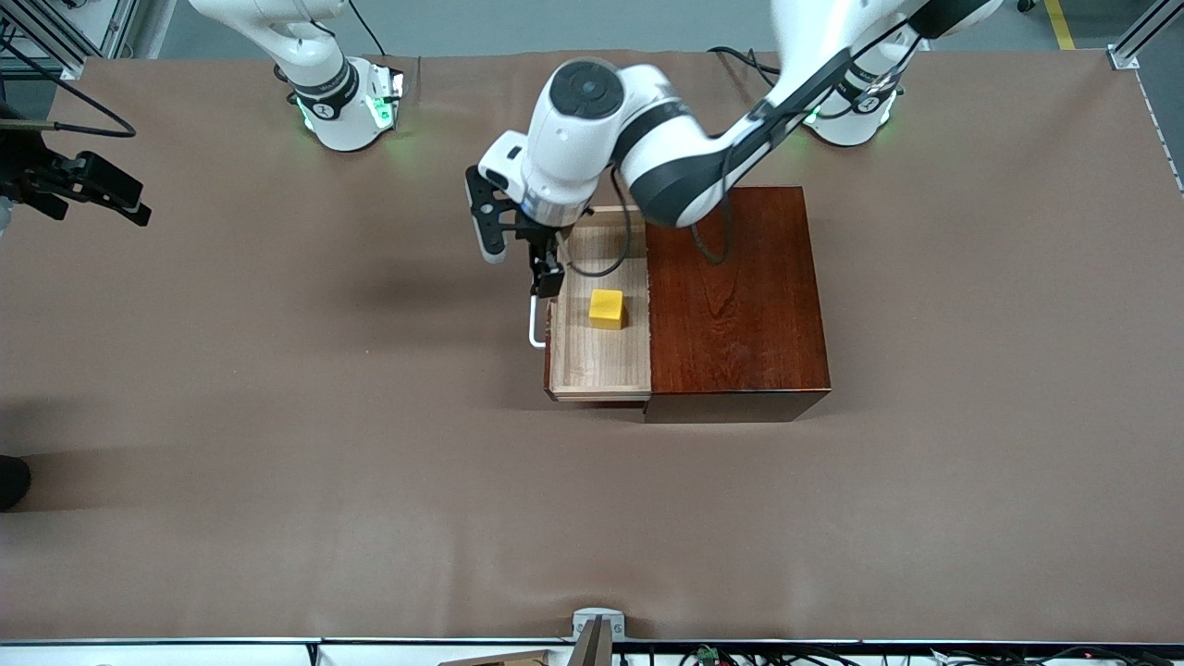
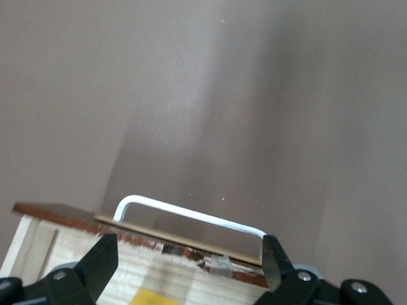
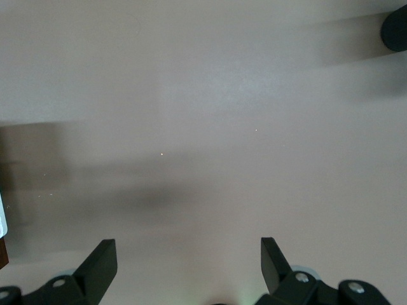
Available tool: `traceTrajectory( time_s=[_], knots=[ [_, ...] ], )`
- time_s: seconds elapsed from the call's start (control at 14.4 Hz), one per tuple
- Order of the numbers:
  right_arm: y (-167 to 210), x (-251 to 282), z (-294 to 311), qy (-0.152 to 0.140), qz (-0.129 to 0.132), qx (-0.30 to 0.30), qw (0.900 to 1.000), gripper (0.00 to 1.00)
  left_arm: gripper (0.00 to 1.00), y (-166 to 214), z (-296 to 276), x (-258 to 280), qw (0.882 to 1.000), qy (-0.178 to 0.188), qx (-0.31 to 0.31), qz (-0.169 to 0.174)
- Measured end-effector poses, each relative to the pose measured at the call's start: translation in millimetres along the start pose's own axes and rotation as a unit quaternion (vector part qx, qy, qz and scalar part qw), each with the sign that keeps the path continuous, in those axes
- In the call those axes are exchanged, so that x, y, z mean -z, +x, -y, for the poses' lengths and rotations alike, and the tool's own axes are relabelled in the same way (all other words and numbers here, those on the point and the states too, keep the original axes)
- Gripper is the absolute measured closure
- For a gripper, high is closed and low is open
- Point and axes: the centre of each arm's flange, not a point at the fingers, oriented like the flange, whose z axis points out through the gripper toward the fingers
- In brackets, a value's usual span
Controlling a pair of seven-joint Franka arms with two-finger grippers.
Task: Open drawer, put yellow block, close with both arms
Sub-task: 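Move the left gripper down to the drawer front beside the handle, then push the drawer shut into the box with the left gripper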
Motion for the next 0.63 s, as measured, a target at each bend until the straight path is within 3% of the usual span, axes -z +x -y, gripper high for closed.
traceTrajectory(
  time_s=[0.28,0.63],
  knots=[
    [0.5,0.4,-0.6,0.0,-0.002,0.0,1.0,0.0,0.0,0.9,-3.9,-51.8,0.997,0.011,-0.077,0.013],
    [1.9,1.4,-1.7,0.001,-0.008,0.0,1.0,0.0,0.0,-6.8,-3.1,-86.2,0.996,-0.002,-0.082,0.024]
  ],
)
